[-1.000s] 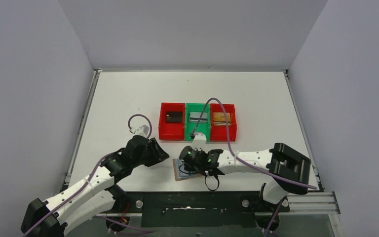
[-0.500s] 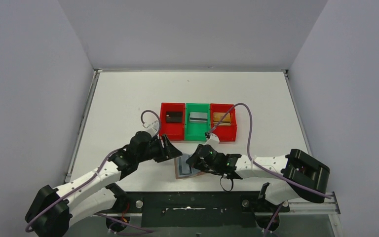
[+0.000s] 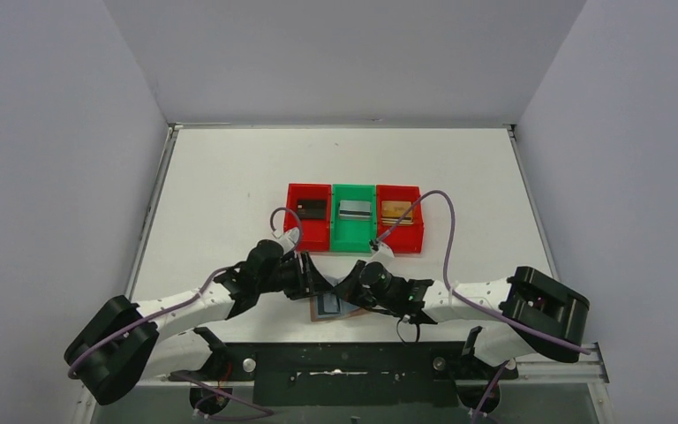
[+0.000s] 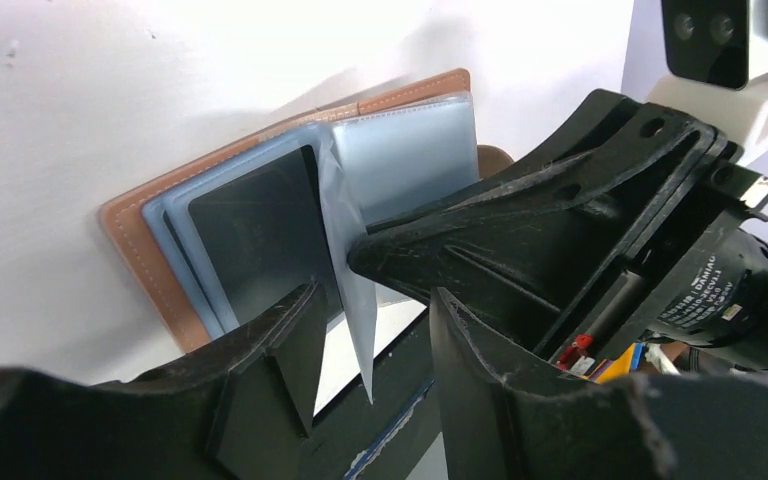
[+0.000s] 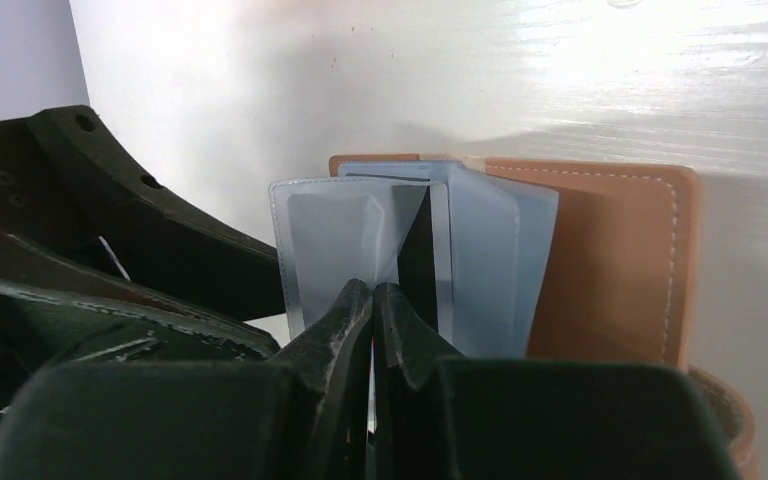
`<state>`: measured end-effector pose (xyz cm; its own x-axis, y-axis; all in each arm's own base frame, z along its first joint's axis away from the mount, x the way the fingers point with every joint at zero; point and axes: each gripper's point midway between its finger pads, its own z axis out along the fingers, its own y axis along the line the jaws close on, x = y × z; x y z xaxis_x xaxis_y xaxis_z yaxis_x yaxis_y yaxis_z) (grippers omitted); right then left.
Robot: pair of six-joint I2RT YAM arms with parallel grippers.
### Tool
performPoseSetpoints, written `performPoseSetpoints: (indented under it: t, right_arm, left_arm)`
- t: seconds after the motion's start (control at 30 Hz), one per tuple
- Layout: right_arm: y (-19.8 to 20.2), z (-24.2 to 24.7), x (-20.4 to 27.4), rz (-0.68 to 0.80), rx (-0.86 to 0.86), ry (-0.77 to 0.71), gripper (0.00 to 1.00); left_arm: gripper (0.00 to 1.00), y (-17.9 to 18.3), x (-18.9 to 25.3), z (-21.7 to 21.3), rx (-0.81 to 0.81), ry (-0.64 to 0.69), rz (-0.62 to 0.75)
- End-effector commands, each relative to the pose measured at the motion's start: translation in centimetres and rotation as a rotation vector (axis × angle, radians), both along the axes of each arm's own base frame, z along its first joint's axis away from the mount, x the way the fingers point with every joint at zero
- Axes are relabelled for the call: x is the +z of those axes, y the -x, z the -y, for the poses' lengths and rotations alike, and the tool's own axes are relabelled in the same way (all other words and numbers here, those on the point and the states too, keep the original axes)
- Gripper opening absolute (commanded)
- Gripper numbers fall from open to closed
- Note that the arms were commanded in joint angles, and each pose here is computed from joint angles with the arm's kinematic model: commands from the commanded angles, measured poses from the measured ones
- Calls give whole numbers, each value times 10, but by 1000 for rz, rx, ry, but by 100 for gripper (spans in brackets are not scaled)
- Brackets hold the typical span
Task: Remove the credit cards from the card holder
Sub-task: Remove the credit card from the card holder.
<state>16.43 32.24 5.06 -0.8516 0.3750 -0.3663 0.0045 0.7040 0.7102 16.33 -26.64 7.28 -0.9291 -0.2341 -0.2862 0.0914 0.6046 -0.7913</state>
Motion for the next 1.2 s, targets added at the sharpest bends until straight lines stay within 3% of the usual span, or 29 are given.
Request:
performPoseSetpoints:
  t: [0.0,0.07,0.33,0.43,0.73,0.97,1.17]
  right_arm:
    - [-10,-9,15,28,-22,-80,0]
    - [-10,-8,14,28,-25,-79,0]
    - [-15,22,29,62,-134,-74,36]
    - [-16,39,33,75,-176,-36,42]
    - [-10,72,17,30,-258,105,44]
    - [-10,77,26,65,-285,115,43]
    - [-8,76,32,91,-285,73,36]
  left_arm:
    - [39,2,15,22,-79,95,44]
    - [35,3,13,26,-88,96,38]
    - [33,4,5,33,-101,90,23]
    - [33,2,9,37,-109,94,38]
    - [34,7,16,65,-189,43,71]
    - [34,9,4,76,-206,4,52]
    - [34,10,-3,74,-202,-33,40]
